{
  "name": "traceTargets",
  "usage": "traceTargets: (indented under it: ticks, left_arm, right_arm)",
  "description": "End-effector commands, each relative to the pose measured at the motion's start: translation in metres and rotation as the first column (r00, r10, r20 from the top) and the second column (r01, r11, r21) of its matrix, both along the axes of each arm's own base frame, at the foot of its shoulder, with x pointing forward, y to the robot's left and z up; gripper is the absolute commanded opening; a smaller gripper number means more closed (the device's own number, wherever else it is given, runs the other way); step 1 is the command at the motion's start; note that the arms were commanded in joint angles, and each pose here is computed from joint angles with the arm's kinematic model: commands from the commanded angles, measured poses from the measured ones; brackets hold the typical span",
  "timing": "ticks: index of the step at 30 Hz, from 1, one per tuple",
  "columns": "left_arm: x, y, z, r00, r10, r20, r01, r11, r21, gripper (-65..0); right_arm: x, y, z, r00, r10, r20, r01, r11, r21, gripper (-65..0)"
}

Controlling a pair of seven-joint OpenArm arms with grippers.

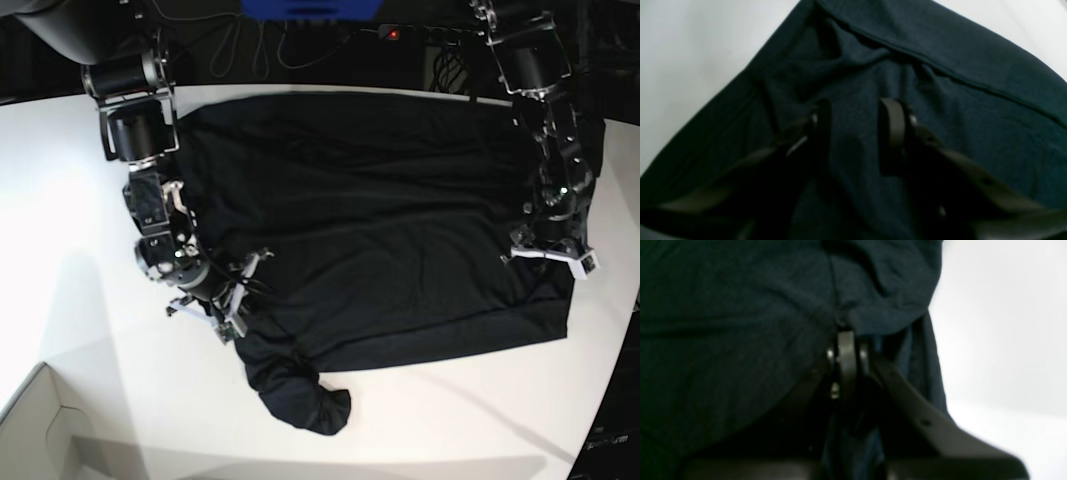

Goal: Layout the t-shirt on the table in an organized manner, then fold the t-shirt properly
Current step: 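Lower the fabric with the right gripper and release it onto the table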

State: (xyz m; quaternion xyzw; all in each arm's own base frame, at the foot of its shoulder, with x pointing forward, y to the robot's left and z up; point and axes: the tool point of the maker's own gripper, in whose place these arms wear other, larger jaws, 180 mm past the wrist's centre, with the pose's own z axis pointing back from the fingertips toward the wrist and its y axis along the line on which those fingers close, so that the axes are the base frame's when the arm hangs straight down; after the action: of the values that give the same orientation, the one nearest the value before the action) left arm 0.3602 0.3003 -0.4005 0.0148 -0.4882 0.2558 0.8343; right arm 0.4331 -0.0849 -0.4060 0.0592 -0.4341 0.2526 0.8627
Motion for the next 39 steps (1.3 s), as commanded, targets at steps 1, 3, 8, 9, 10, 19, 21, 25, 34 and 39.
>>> traceTargets:
  ticks: [1,3,8,9,10,19,21,25,34,39]
  left_arm:
    - [0.009,0.009,0.012,0.999,0.004,0.035,-0.005,1.000,0.026,-42.3]
    - [0.004,0.009,-0.004,1.000,0.010,-0.003,-0.010,1.000,0.010,-42.3]
    - [-0.002,0.010,-0.016,0.999,0.020,-0.035,-0.020,1.000,-0.003,-42.3]
    - [-0.002,0.010,-0.016,0.999,0.020,-0.035,-0.020,1.000,-0.003,-42.3]
    - [-0.001,0.011,-0.015,0.999,0.019,-0.032,-0.020,1.000,-0.001,-42.3]
    - [0.000,0.009,-0.013,1.000,0.016,-0.025,-0.016,1.000,-0.004,-42.3]
    - [0.001,0.009,-0.012,1.000,0.016,-0.023,-0.016,1.000,-0.004,-42.3]
    - [0.012,0.009,0.008,1.000,0.007,0.026,-0.007,1.000,0.008,-42.3]
    - [0.031,0.011,0.076,0.981,-0.010,0.193,-0.005,0.997,0.078,-42.1]
    - [0.051,0.026,0.083,0.981,0.005,0.196,-0.021,0.997,0.080,-42.1]
  right_arm:
    - [0.023,0.000,0.031,0.996,-0.004,0.087,0.002,1.000,0.023,-65.0]
    - [0.032,-0.007,0.042,0.994,-0.024,0.109,0.021,0.999,0.030,-65.0]
    - [0.062,-0.069,0.083,0.967,-0.170,0.189,0.161,0.985,0.061,-65.0]
    - [0.068,-0.080,0.094,0.959,-0.188,0.210,0.179,0.982,0.061,-65.0]
    - [0.073,-0.088,0.102,0.954,-0.197,0.227,0.189,0.980,0.056,-65.0]
    - [0.096,-0.121,0.116,0.947,-0.236,0.217,0.235,0.972,0.030,-65.0]
    - [0.096,-0.128,0.103,0.952,-0.251,0.172,0.251,0.968,0.027,-62.2]
    - [0.091,-0.134,0.083,0.956,-0.272,0.112,0.271,0.962,0.024,-51.8]
    - [0.059,-0.128,0.080,0.953,-0.248,0.176,0.250,0.968,0.011,-31.5]
    - [0.020,-0.098,0.100,0.929,-0.240,0.282,0.229,0.971,0.070,-30.3]
